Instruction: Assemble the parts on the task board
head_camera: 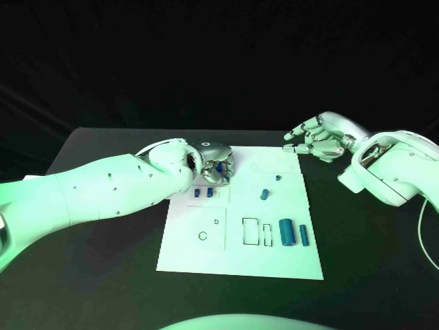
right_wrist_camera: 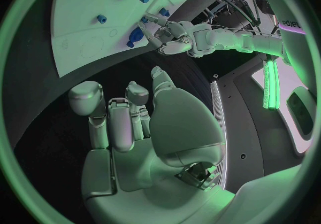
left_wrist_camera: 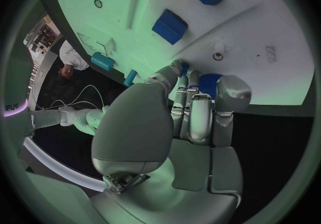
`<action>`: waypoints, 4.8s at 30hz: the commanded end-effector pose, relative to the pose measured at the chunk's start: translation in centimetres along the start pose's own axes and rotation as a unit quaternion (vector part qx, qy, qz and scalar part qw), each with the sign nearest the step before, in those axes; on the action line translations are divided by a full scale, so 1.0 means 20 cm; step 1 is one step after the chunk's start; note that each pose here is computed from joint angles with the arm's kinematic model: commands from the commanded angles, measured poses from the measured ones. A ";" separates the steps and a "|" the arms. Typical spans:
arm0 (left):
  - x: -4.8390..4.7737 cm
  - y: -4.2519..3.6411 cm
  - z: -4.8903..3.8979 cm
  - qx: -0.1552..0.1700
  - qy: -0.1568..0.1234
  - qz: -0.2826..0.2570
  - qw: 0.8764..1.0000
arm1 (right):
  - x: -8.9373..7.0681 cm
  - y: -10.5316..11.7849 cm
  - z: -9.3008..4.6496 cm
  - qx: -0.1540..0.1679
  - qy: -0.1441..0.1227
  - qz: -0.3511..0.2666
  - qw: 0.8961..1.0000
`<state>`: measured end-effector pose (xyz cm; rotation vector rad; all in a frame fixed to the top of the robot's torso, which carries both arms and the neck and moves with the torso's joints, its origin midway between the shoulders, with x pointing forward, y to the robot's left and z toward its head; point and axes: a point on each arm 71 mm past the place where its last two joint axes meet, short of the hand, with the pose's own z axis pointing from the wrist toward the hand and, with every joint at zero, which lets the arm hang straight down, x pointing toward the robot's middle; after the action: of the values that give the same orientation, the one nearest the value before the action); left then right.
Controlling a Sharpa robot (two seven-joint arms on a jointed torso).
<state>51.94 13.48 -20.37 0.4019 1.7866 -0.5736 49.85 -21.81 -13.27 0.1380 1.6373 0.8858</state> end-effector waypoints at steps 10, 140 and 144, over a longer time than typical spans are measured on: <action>0.039 -0.001 0.004 -0.006 0.032 0.002 0.999 | 0.00 0.00 0.00 -0.005 0.005 0.000 1.000; -0.033 0.273 -0.240 -0.075 0.018 -0.087 0.993 | 0.00 -0.03 0.01 0.007 0.008 -0.004 1.000; -0.039 0.292 -0.263 -0.074 0.013 -0.112 0.991 | 0.00 -0.05 0.01 0.013 0.011 -0.021 1.000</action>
<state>51.23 21.34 -19.63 0.1429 1.9037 -0.5451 50.38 -22.38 -13.67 0.1442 1.6477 0.8669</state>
